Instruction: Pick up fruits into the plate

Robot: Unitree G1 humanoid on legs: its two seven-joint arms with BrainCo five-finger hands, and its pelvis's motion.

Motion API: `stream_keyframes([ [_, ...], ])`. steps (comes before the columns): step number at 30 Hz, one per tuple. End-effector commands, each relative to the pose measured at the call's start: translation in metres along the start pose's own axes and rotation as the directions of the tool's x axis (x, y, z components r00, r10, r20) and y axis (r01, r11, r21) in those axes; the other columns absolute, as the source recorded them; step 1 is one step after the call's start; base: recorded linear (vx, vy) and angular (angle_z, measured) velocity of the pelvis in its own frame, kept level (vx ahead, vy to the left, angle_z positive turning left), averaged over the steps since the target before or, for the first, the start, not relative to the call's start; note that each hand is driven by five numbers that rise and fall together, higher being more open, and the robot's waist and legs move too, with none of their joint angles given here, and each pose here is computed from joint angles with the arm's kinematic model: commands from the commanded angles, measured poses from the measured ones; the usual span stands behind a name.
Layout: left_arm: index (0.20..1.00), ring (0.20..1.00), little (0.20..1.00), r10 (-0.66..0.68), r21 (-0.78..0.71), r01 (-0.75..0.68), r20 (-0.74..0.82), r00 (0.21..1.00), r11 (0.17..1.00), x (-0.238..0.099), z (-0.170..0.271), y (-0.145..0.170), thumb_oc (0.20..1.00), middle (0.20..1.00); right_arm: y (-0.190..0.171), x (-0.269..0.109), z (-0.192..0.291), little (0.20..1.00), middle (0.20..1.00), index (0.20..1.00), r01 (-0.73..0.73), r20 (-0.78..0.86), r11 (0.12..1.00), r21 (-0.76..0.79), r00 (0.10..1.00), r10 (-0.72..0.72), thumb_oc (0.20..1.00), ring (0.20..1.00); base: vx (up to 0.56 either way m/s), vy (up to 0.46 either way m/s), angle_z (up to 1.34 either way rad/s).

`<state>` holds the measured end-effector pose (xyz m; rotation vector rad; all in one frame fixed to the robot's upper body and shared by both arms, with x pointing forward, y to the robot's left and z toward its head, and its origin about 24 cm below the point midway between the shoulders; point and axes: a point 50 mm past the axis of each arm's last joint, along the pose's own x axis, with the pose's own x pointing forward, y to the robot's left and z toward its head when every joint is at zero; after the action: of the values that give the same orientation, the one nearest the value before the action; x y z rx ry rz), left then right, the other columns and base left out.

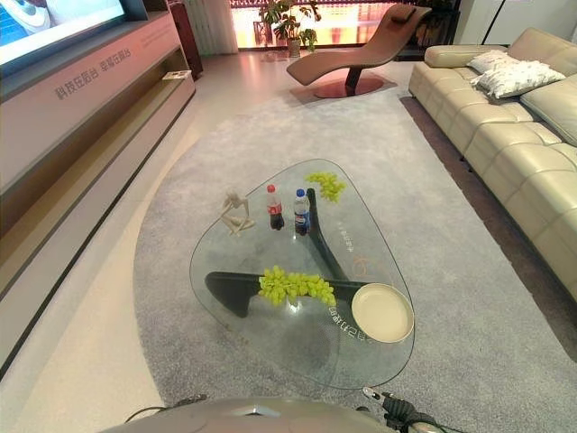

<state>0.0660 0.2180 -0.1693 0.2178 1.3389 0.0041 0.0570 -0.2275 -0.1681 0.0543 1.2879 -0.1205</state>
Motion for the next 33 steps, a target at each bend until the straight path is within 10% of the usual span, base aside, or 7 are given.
stream_keyframes([
  [1,1.000,1.000,1.000,0.041,0.043,-0.043,0.046,0.998,0.998,0.002,0.025,0.003,1.000,1.000,0.015,0.006,0.029,1.000,1.000,1.000,-0.043,0.058,0.999,-0.023,0.997,0.044,1.000,1.000,0.03,-0.009,0.00],
  [19,1.000,1.000,1.000,0.132,0.141,-0.180,0.292,0.947,0.973,-0.002,0.076,0.008,1.000,1.000,0.013,0.006,0.053,1.000,1.000,1.000,-0.046,0.107,0.997,-0.061,0.993,0.052,1.000,1.000,0.01,0.002,-0.01],
  [33,1.000,1.000,1.000,0.296,0.162,-0.683,0.813,0.502,0.713,-0.084,0.249,0.066,1.000,1.000,-0.009,-0.008,0.133,1.000,1.000,1.000,-0.016,0.327,0.991,-0.131,0.943,0.059,1.000,1.000,-0.07,0.048,-0.08],
])
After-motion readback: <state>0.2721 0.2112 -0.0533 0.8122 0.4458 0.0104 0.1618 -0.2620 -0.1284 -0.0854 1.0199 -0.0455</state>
